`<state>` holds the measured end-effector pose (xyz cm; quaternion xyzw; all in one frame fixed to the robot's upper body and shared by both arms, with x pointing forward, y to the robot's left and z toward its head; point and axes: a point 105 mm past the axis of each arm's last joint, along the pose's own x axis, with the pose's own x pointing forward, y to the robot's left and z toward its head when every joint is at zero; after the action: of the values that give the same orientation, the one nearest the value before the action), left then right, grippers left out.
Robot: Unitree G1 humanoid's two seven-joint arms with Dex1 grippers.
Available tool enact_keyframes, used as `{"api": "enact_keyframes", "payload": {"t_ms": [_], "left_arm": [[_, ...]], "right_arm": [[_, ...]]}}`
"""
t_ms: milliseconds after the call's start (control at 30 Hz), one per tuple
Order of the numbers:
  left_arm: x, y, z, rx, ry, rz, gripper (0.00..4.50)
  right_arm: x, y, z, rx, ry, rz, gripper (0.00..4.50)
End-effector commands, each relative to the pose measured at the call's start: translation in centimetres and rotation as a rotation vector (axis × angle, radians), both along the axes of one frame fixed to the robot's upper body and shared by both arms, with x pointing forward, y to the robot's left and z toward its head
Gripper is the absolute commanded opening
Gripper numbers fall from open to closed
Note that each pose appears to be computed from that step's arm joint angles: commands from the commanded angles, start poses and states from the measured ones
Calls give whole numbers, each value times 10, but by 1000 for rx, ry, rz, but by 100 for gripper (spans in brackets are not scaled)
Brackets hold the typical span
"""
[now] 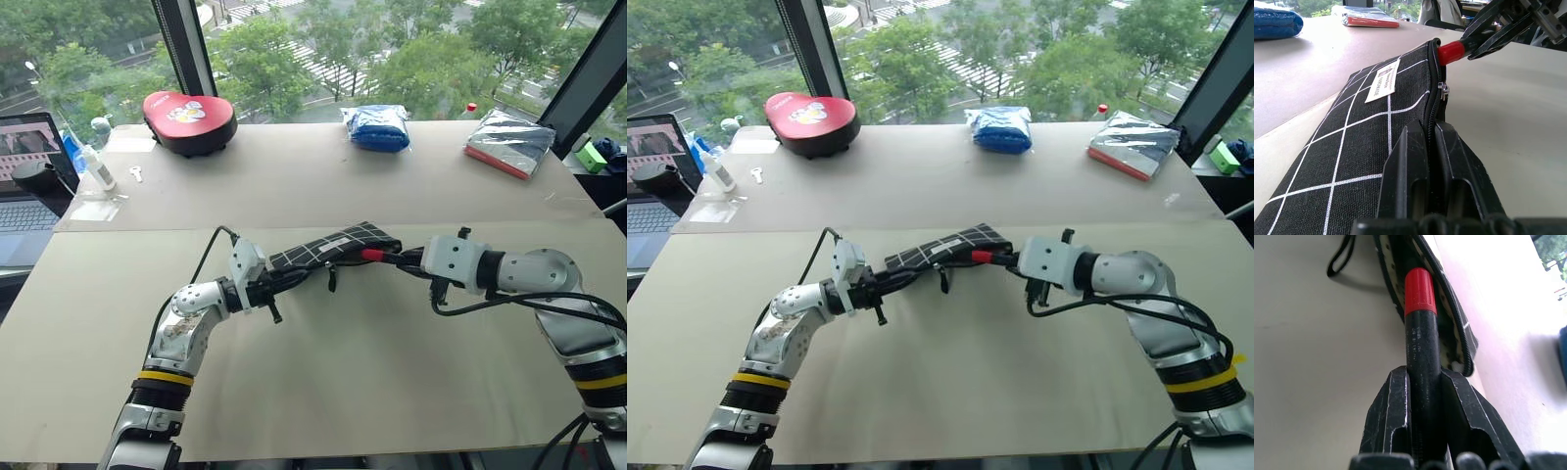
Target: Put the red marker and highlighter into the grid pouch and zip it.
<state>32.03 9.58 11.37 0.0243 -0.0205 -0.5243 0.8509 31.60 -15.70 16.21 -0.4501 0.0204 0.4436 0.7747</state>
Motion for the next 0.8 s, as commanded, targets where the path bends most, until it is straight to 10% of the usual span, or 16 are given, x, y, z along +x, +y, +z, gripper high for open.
{"api": "enact_keyframes", "payload": {"t_ms": [33, 800], "left_arm": [[1, -2, 12, -11, -50, -13, 0], [3, -5, 16, -13, -54, -25, 0]], "right_arm": [[2, -3, 16, -21, -69, -8, 51], [21, 87, -15, -202, -272, 278, 51]]}}
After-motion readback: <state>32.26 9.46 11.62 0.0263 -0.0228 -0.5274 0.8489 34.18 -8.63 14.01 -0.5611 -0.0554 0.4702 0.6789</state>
